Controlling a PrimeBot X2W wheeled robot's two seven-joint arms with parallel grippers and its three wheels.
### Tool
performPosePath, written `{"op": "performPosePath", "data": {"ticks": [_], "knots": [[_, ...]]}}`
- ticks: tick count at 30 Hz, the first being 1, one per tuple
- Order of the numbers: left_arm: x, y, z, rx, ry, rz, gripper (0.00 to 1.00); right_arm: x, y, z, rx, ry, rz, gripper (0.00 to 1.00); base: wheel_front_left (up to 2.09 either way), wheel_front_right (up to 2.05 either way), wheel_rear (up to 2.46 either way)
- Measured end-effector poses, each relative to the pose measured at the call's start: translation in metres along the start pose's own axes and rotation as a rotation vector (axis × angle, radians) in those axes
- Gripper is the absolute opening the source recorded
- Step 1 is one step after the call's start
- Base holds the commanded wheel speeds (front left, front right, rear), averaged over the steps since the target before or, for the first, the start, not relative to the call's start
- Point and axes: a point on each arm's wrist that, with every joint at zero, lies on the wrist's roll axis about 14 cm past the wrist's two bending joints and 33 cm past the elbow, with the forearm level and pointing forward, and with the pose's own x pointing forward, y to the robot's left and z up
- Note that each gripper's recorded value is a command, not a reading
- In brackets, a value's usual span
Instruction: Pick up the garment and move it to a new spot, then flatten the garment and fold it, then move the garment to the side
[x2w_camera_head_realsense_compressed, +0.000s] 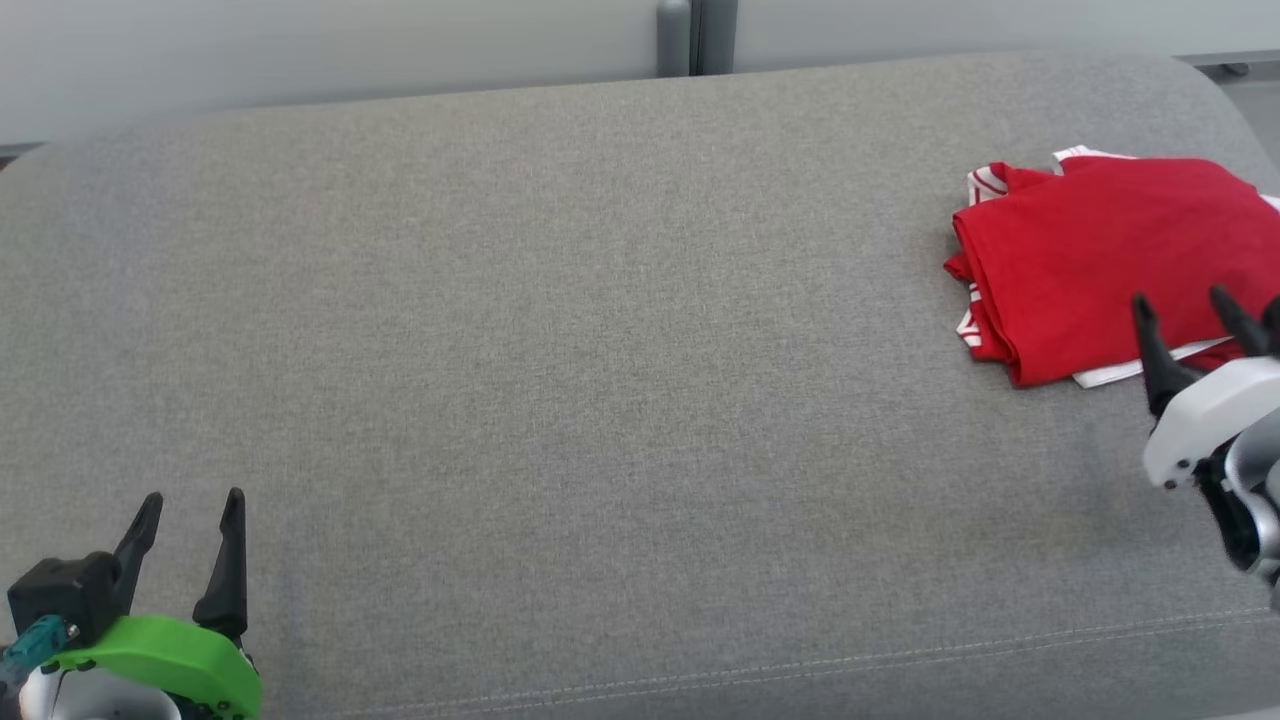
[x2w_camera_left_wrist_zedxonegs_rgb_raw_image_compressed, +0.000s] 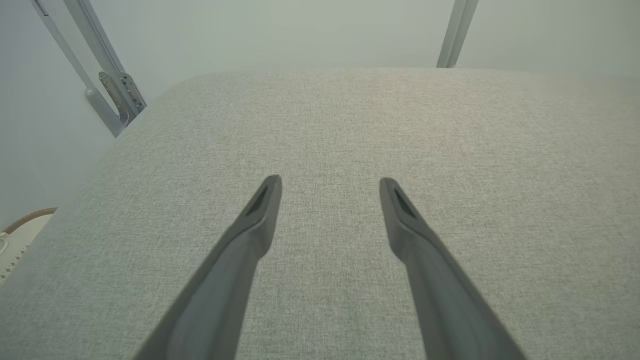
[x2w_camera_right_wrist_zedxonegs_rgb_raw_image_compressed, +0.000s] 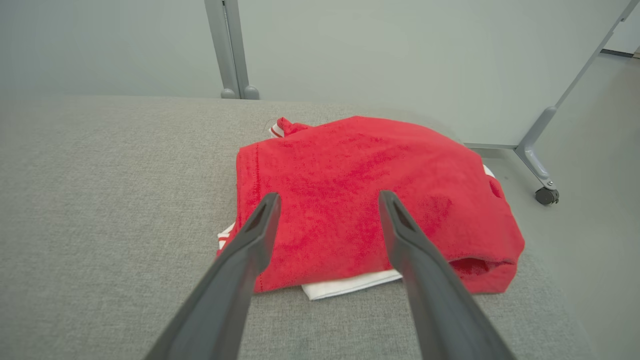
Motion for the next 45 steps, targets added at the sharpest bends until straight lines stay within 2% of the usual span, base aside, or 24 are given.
{"op": "performPosePath", "data": {"ticks": [2,6,12,13,19,21,45], "knots": [[-0.006,0.003,0.000,-0.007,-0.005,0.017,1.00,-0.010,0.014,-0.004,-0.007,-0.004,0.028,1.00,0.00,0.00,0.00],[-0.010,-0.002,0.005,-0.011,-0.032,0.019,1.00,-0.019,0.040,0.016,0.025,-0.088,0.066,1.00,0.00,0.00,0.00],[-0.009,-0.016,0.018,0.001,-0.085,-0.009,1.00,-0.041,0.034,0.012,0.038,-0.111,0.021,1.00,0.00,0.00,0.00],[-0.009,-0.018,0.019,-0.002,-0.090,-0.012,0.00,-0.044,0.033,0.009,0.032,-0.109,0.016,0.00,0.00,0.00,0.00],[-0.017,-0.036,-0.014,-0.055,-0.005,-0.018,0.00,-0.062,0.062,-0.043,0.086,0.022,0.049,0.00,0.00,0.00,0.00],[-0.018,-0.038,-0.019,-0.076,0.013,-0.017,0.00,-0.065,0.068,-0.050,0.108,0.040,0.052,0.00,0.00,0.00,0.00],[-0.017,-0.031,-0.021,-0.386,0.057,0.043,0.00,-0.053,0.066,-0.029,0.489,0.028,-0.002,0.00,0.00,0.00,0.00]]}}
